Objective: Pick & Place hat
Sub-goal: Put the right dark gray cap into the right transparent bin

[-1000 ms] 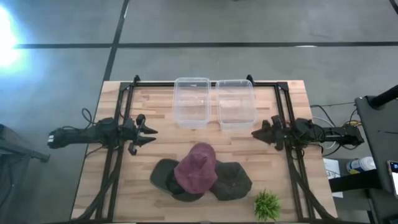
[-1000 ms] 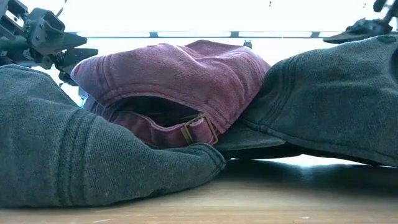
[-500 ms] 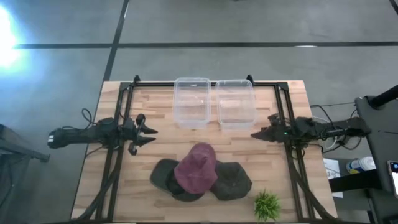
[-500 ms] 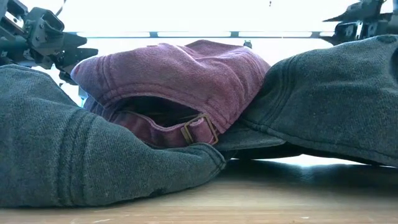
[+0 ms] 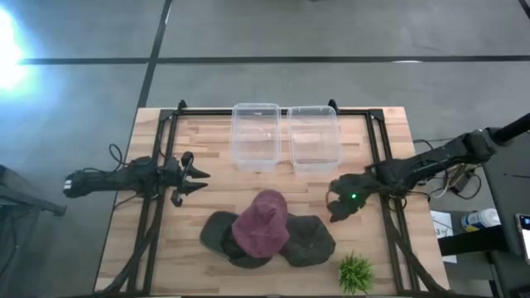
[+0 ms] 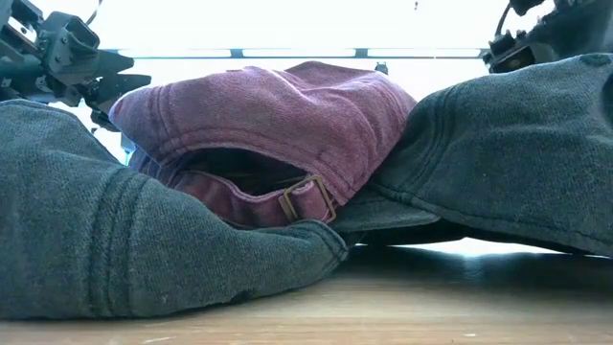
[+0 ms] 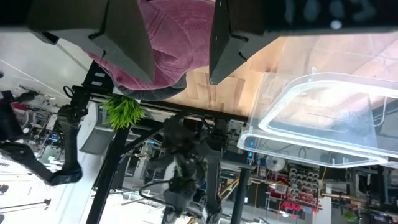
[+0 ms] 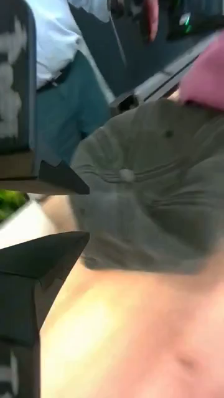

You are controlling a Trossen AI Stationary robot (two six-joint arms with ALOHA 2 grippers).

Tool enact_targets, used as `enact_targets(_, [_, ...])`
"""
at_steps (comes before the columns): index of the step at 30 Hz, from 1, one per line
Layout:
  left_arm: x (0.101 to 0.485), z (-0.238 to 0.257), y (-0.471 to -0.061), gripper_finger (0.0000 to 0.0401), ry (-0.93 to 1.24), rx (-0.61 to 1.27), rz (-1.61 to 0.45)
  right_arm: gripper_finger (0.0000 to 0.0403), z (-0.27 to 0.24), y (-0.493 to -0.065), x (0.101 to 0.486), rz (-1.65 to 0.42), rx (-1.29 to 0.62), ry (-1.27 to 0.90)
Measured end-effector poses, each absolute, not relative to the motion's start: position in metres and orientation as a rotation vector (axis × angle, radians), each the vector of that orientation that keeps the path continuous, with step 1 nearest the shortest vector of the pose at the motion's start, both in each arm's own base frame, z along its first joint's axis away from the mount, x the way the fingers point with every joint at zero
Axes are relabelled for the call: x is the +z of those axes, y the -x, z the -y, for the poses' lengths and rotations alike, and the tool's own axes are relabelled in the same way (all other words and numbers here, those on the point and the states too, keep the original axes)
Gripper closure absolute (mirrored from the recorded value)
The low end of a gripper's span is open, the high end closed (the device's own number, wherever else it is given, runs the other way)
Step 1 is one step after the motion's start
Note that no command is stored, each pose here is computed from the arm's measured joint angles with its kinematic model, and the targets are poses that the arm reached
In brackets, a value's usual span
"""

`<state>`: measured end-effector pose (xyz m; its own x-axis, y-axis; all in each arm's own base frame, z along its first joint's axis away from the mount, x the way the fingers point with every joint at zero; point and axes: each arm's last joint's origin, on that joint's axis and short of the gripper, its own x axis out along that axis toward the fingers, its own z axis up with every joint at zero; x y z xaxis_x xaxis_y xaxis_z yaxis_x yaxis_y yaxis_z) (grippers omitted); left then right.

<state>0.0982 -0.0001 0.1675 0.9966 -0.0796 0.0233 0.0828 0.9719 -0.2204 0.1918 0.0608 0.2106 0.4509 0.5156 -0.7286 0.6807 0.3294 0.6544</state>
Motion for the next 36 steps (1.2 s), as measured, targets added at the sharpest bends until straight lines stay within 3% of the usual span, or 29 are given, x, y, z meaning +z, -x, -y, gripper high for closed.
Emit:
enact_targets(4, [0.168,0.0,-0.098,0.0254,0.212,-0.082,0.015,0.026,-0.067,-0.211,0.204,-1.283,-0.21,-1.374])
enact_targets(13, [0.168,0.0,-0.098,0.0254,0.217,-0.082,0.015,0.0134,-0.076,-0.24,0.184,-1.369,-0.293,-1.354])
enact_targets(22, [0.168,0.0,-0.098,0.0254,0.228,-0.082,0.015,0.0085,-0.087,-0.248,0.153,-1.505,-0.319,-1.303])
enact_targets(27, [0.168,0.0,-0.098,0.0254,0.23,-0.082,0.015,0.0144,-0.088,-0.25,0.147,-1.516,-0.305,-1.277])
enact_targets(34, [0.168,0.0,-0.098,0.0254,0.231,-0.082,0.015,0.036,-0.09,-0.257,0.157,-1.431,-0.202,-1.241])
enact_targets(36, [0.168,0.0,-0.098,0.0254,0.23,-0.082,0.016,0.0381,-0.09,-0.257,0.163,-1.404,-0.186,-1.229])
